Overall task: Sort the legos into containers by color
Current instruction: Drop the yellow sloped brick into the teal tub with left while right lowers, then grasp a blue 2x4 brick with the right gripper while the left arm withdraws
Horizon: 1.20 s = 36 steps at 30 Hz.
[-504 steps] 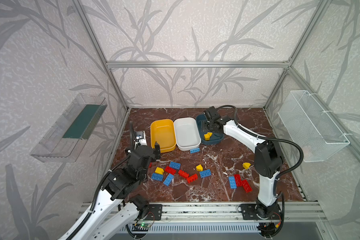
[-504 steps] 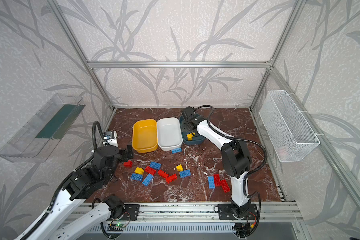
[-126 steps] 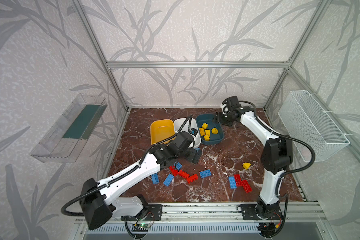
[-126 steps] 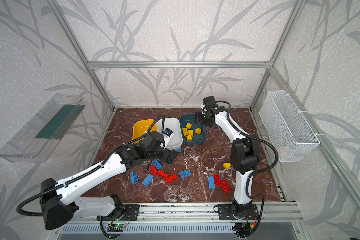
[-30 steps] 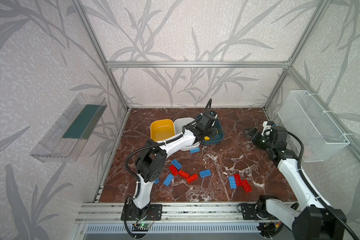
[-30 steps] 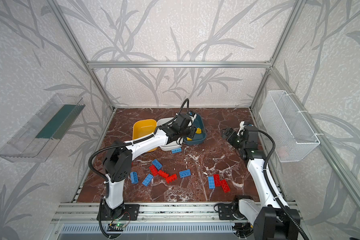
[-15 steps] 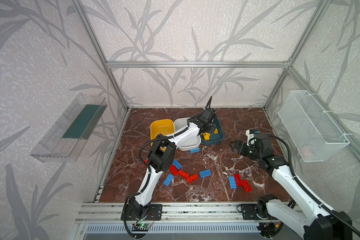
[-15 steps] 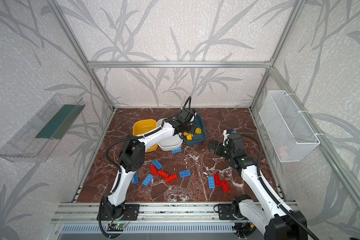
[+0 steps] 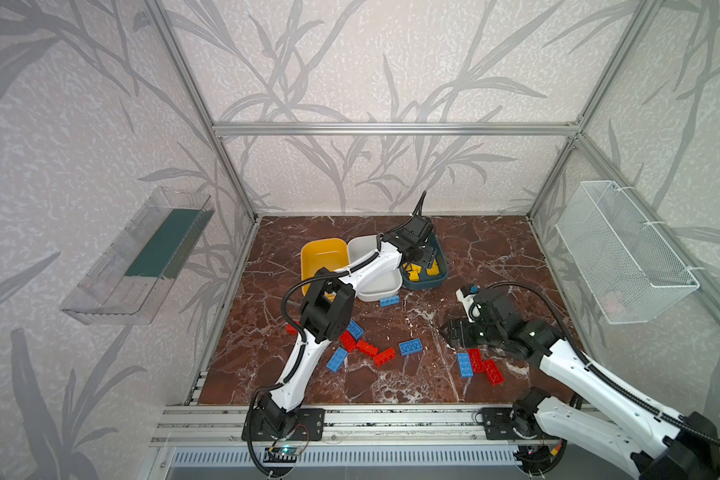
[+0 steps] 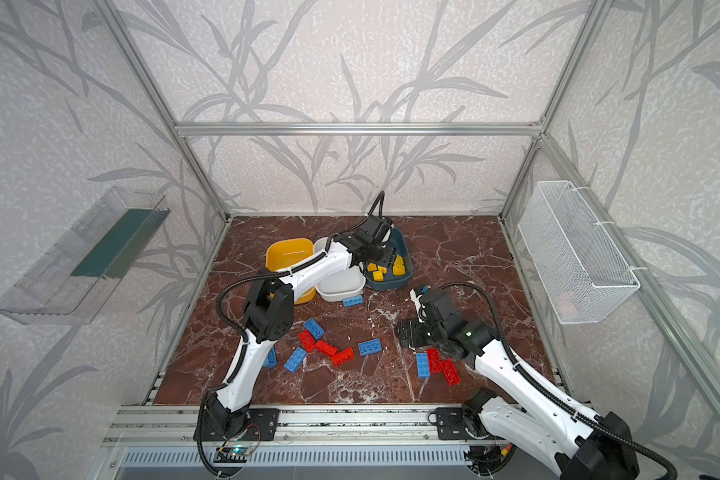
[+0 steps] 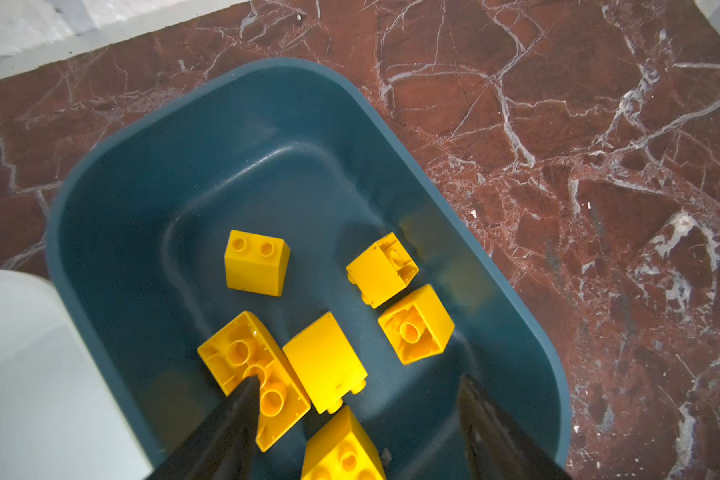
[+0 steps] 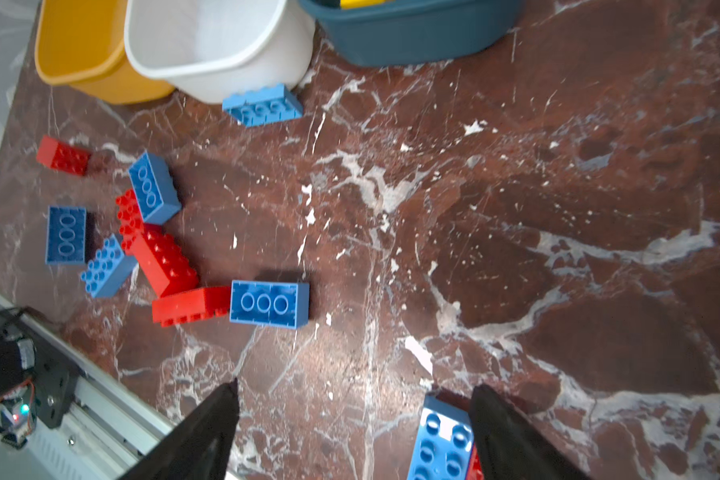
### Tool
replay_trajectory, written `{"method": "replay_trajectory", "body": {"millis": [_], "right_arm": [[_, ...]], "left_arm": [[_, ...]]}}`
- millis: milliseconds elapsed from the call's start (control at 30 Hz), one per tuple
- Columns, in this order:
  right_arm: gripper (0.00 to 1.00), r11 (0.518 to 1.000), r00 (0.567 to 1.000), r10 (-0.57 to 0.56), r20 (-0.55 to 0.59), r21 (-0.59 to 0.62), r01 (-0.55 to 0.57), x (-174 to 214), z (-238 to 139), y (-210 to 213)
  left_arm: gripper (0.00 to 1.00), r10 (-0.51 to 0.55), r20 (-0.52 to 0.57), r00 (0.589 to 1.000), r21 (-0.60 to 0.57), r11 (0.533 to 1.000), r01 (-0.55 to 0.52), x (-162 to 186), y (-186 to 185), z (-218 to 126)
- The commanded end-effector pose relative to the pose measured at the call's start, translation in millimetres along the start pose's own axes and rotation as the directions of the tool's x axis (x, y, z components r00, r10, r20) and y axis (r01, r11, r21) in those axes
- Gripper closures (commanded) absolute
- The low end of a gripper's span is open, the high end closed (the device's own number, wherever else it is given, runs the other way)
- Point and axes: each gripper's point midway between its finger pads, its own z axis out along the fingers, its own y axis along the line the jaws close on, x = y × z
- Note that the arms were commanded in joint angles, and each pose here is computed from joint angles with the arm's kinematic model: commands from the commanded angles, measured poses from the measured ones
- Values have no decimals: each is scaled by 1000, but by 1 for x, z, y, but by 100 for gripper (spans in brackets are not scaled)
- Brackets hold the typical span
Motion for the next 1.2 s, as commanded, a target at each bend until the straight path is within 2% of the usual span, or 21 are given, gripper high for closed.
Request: {"method": "replay_trajectory", "body": {"millis": [0,100,233,333,500,600,700,833,1033,1167], "right_arm": [[20,998,998,-14,-65,65,18,19,-15,-7],[26,996,993,-17,-117,79,26,40,-21,-3],[25,987,977,30,-213,159,4,61,-32,-8],[25,982,969,93,-228,183,-51,66,-37,-7],[25,975,952,156,-263,198,-106,79,-32,-8],[23,975,931,187,-313,175,-137,94,-21,-4],[23,967,922,212,-324,207,-150,107,-11,-8],[23,954,913,259,-316,233,-190,116,-3,-13],[23,945,894,298,-336,238,-226,129,13,-14],[23,940,896,303,-325,256,-225,126,22,-15]], "left_arm": [[23,-21,40,999,-20,1000,22,-20,5,-34],[22,-51,61,997,-14,999,52,-22,6,-52],[22,-93,74,993,-31,995,96,-15,11,-74],[22,-144,89,986,-37,988,148,-7,17,-96],[20,-250,91,964,-103,960,259,27,37,-136],[16,-282,145,948,-74,953,295,41,39,-166],[12,-290,168,942,-74,949,306,57,46,-198],[6,-271,143,952,-100,953,287,90,55,-229],[3,-227,68,972,-107,966,233,146,67,-262],[2,-226,82,971,-98,967,234,169,74,-272]]}}
